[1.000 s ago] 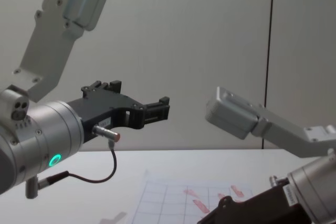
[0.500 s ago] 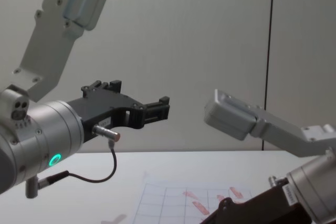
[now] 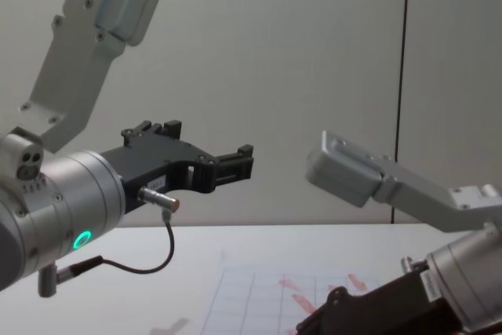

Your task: Use the one hand to pick up the stamp and affix it onto the A4 paper.

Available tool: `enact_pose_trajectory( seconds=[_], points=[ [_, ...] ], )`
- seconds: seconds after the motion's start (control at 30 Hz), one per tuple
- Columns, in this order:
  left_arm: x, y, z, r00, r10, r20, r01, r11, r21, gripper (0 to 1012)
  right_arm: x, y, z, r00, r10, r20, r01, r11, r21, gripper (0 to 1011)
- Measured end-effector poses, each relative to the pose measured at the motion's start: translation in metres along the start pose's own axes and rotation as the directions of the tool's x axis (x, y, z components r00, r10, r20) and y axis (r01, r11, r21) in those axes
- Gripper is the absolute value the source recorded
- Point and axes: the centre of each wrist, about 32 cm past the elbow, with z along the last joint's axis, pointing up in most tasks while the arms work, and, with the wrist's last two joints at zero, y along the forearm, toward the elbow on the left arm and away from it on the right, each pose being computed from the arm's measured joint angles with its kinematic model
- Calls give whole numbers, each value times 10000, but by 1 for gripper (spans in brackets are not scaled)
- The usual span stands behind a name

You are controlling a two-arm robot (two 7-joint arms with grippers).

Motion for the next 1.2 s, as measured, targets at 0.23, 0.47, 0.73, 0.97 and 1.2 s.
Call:
enact_pose_trajectory(
  seconds=[0.23,0.47,0.73,0.97,1.2],
  points=[
    [0,0,0,10000,1,-1,-1,10000,-1,1002,28,-53,17,9981,-567,240,562,9982,218,224],
    [0,0,0,10000,0,-1,0,10000,0,1002,61,-142,67,9928,-1127,410,1104,9924,541,223],
    [0,0,0,10000,0,0,0,10000,0,1002,75,-237,124,9861,-1600,436,1561,9843,823,224],
    [0,0,0,10000,1,-1,-1,10000,0,1002,47,-317,143,9800,-1982,152,1964,9773,792,223],
    [0,0,0,10000,0,-1,0,10000,0,1002,-11,-386,134,9689,-2447,-369,2464,9678,519,223]
  ],
)
